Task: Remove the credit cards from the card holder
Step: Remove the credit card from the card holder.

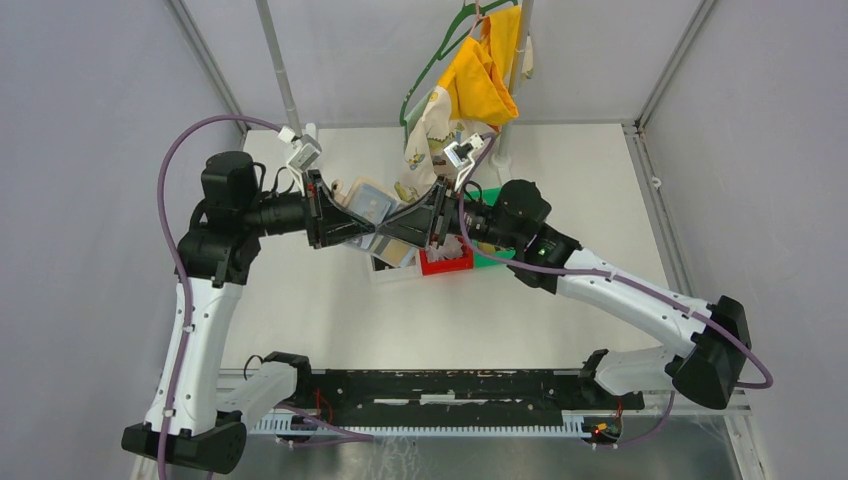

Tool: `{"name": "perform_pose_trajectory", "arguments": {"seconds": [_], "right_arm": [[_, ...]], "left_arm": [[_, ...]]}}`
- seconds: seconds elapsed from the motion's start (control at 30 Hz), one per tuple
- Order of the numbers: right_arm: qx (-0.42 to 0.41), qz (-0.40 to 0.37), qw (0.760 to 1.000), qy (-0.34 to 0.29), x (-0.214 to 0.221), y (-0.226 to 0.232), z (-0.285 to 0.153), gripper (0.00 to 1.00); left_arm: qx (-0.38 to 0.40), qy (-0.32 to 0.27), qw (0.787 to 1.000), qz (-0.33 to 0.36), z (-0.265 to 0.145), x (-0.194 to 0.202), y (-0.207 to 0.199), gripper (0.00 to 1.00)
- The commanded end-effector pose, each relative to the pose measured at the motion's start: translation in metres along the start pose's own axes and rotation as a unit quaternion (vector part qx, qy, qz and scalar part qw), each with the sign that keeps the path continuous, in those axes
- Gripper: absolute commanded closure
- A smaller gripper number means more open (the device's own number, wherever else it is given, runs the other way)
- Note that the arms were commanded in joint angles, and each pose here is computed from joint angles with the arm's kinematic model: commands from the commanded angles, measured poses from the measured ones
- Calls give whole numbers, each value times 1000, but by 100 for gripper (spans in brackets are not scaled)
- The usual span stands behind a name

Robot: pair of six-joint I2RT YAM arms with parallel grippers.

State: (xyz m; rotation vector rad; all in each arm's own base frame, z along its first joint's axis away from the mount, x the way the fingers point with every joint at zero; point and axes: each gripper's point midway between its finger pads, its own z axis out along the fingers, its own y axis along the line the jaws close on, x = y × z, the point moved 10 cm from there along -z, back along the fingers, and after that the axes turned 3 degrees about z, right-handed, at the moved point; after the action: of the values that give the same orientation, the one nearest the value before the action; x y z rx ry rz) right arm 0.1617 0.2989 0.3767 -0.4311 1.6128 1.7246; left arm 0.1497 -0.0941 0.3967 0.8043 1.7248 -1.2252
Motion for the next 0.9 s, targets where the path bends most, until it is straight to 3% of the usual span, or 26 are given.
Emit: {"name": "perform_pose_trajectory", "arguments": {"seconds": [0.0, 0.33, 0.87], "right_arm": [[89, -33, 992, -85, -19, -13, 3, 52], [137, -33, 979, -150, -15, -17, 0, 27], [59, 32, 985, -160, -2, -19, 15, 30]], "left_arm": [[42, 2, 999, -26, -3, -6, -23, 87], [-15, -10, 999, -50, -1, -10, -16, 93], [-10, -54, 995, -88, 1, -12, -20, 92]]}}
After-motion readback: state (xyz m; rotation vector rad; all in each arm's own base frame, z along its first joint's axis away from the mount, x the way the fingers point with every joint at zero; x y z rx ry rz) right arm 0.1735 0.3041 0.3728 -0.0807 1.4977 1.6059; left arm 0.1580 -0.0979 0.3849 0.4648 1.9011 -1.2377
